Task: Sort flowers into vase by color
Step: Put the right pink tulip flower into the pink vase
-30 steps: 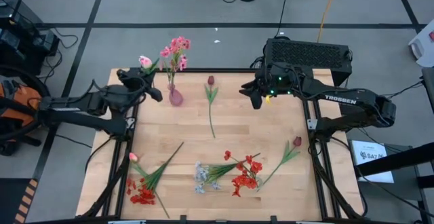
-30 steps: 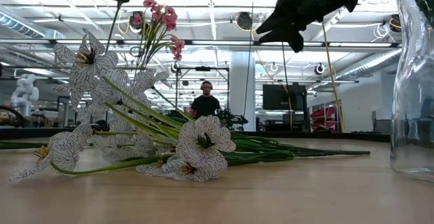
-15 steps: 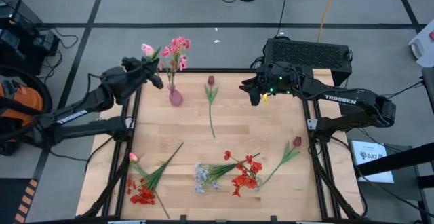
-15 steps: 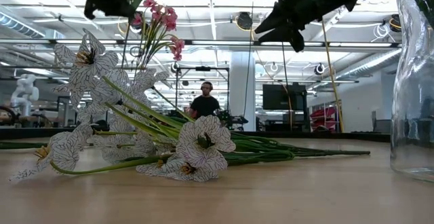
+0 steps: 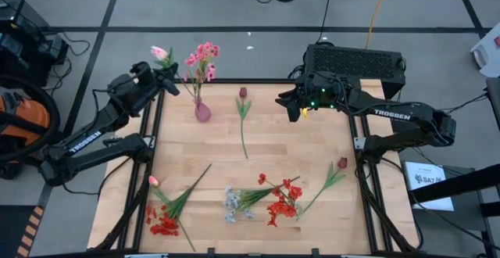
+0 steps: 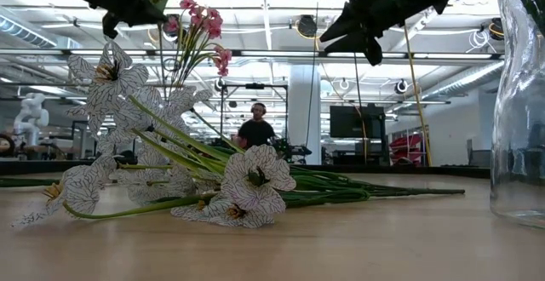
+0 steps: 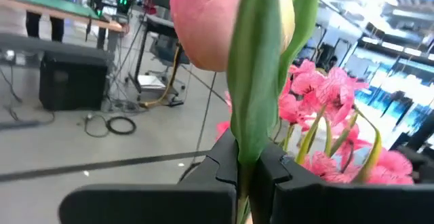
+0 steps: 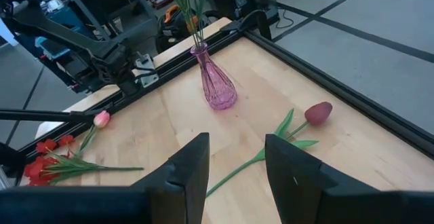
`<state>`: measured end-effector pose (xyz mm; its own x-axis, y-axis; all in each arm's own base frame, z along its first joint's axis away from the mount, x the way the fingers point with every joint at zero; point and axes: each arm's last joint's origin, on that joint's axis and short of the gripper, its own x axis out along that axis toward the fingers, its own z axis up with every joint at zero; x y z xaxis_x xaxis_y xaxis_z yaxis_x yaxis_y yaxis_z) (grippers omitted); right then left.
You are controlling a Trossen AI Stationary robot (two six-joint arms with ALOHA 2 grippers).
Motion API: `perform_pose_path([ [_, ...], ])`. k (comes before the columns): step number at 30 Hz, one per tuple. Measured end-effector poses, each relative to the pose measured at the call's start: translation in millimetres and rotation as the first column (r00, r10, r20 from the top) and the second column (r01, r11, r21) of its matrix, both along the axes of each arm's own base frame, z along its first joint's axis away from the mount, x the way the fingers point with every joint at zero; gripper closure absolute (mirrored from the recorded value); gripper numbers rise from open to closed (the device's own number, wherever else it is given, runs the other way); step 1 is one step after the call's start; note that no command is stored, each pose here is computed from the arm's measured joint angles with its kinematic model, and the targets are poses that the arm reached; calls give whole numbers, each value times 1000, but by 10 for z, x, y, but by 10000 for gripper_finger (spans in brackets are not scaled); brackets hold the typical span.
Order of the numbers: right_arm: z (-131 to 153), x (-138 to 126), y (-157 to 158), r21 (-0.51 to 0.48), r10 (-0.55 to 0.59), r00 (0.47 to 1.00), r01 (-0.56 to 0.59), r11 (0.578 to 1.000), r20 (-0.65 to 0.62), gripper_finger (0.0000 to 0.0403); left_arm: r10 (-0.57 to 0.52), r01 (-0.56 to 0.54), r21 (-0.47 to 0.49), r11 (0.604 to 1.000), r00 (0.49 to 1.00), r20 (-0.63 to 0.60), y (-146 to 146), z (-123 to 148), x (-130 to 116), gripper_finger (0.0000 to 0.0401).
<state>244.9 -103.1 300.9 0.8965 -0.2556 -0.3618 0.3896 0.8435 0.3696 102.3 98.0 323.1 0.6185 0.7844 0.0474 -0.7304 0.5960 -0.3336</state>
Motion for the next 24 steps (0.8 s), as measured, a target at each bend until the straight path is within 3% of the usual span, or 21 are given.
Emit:
perform_pose_path([
  [14, -1, 0, 0, 7, -2, 1000, 2, 1000, 1, 269, 6, -10, 63, 998, 997, 76, -127, 231, -145, 393],
  [24, -1, 0, 0, 21, -8, 1000, 8, 1000, 5, 269, -14, 16, -47, 999, 999, 28, -94, 116, -97, 393],
])
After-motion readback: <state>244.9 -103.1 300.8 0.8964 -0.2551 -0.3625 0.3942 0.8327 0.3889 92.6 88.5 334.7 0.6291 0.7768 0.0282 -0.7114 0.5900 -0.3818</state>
